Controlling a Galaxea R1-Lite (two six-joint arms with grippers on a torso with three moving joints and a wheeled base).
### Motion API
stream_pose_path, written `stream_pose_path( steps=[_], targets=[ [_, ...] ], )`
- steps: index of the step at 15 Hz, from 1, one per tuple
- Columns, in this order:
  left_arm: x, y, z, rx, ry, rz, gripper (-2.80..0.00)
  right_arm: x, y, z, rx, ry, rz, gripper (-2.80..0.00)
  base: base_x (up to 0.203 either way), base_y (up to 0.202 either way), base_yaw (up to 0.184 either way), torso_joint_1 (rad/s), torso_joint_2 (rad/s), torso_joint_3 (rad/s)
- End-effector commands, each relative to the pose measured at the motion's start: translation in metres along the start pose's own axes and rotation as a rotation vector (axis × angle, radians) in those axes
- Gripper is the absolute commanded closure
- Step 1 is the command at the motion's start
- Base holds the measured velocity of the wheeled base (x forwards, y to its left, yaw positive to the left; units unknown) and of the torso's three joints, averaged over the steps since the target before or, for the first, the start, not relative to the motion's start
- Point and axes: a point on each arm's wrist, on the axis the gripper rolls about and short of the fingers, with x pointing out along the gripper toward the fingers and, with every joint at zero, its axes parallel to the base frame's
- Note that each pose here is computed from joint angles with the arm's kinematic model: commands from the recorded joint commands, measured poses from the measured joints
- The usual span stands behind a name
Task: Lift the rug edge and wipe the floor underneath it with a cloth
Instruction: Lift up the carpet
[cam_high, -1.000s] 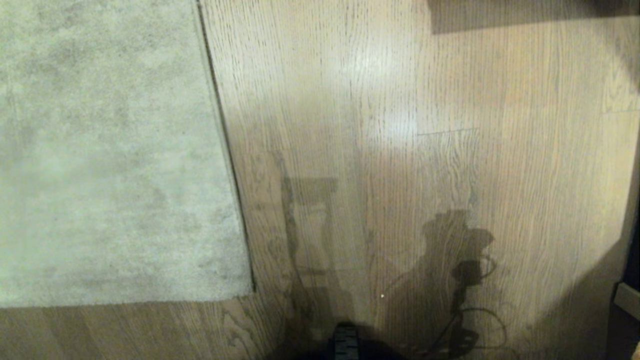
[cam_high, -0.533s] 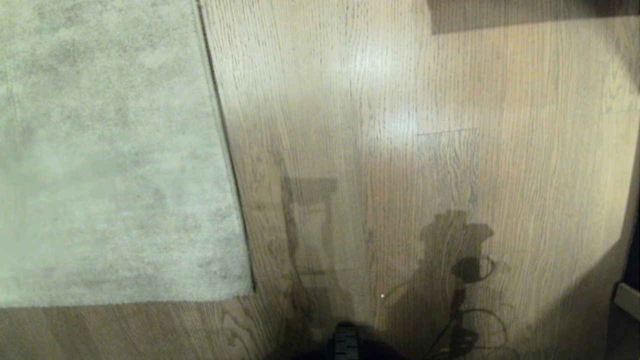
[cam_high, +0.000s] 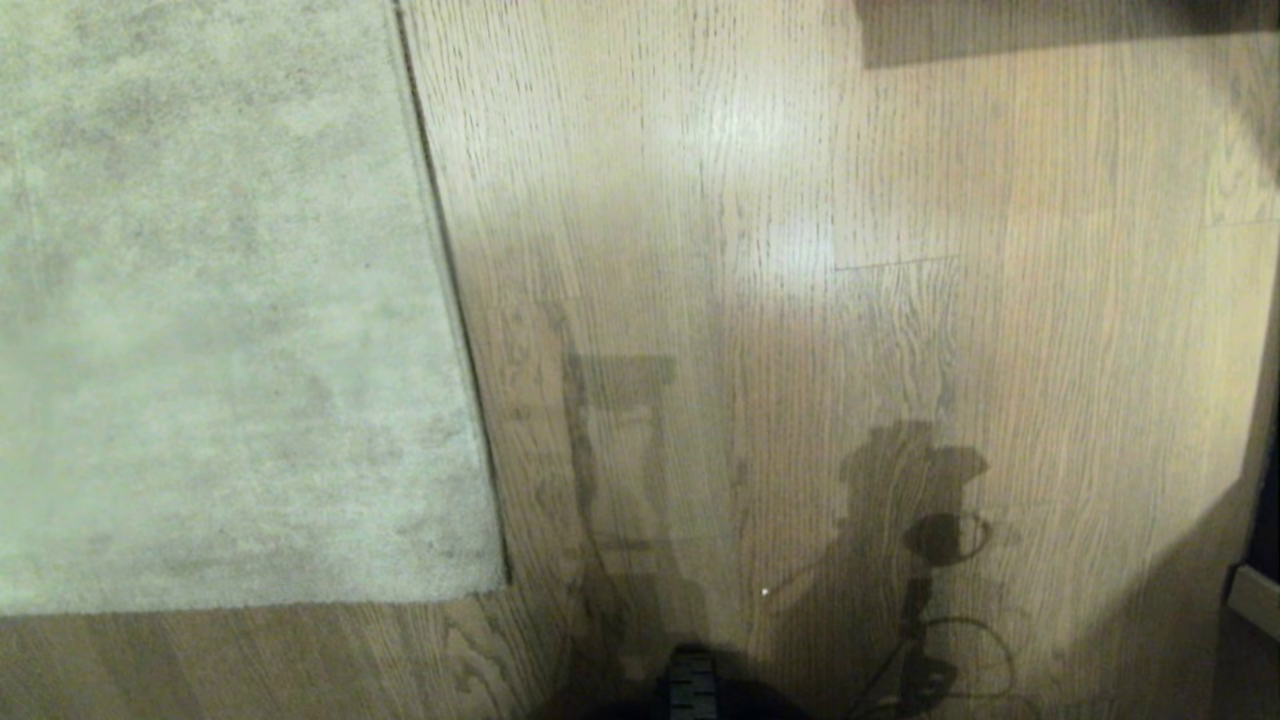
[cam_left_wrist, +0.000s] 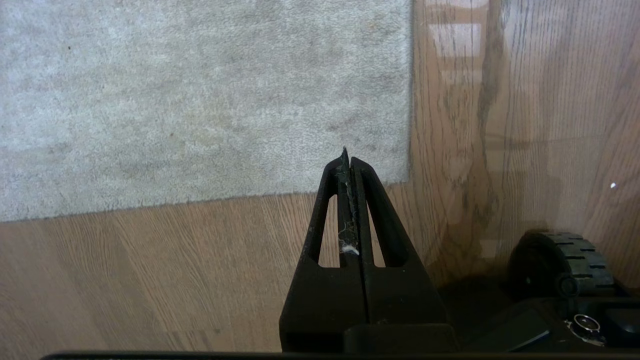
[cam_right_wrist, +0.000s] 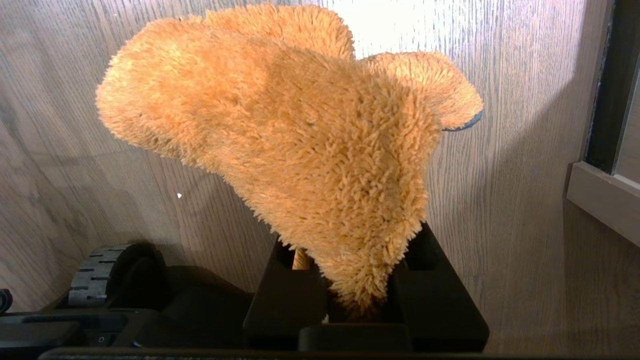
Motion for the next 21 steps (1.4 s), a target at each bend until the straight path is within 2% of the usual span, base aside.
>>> stream_pose_path(
  steps=[1,13,17,19,21],
  targets=[
    [0.0,0.0,0.0,-0.001,0.0,-0.002,0.0,0.0,0.0,0.0,0.0,0.002,0.0,0.0,0.0,0.0,0.0,0.0,0.0,0.0],
    [0.0,0.0,0.0,-0.011,0.002,0.001,0.0,0.0,0.0,0.0,0.001,0.002,0.0,0.0,0.0,0.0,0.0,0.0,0.0,0.0],
    [0.0,0.0,0.006,-0.008,0.044,-0.005,0.0,0.0,0.0,0.0,0.001,0.002,0.0,0.0,0.0,0.0,0.0,0.0,0.0,0.0],
    [0.004,-0.001,0.015,-0.013,0.081,-0.056,0.0,0.0,0.0,0.0,-0.001,0.002,0.0,0.0,0.0,0.0,0.0,0.0,0.0,0.0],
    [0.008,-0.003,0.028,-0.019,0.11,-0.146,0.0,0.0,0.0,0.0,0.001,0.002,0.0,0.0,0.0,0.0,0.0,0.0,0.0,0.0]
  ],
)
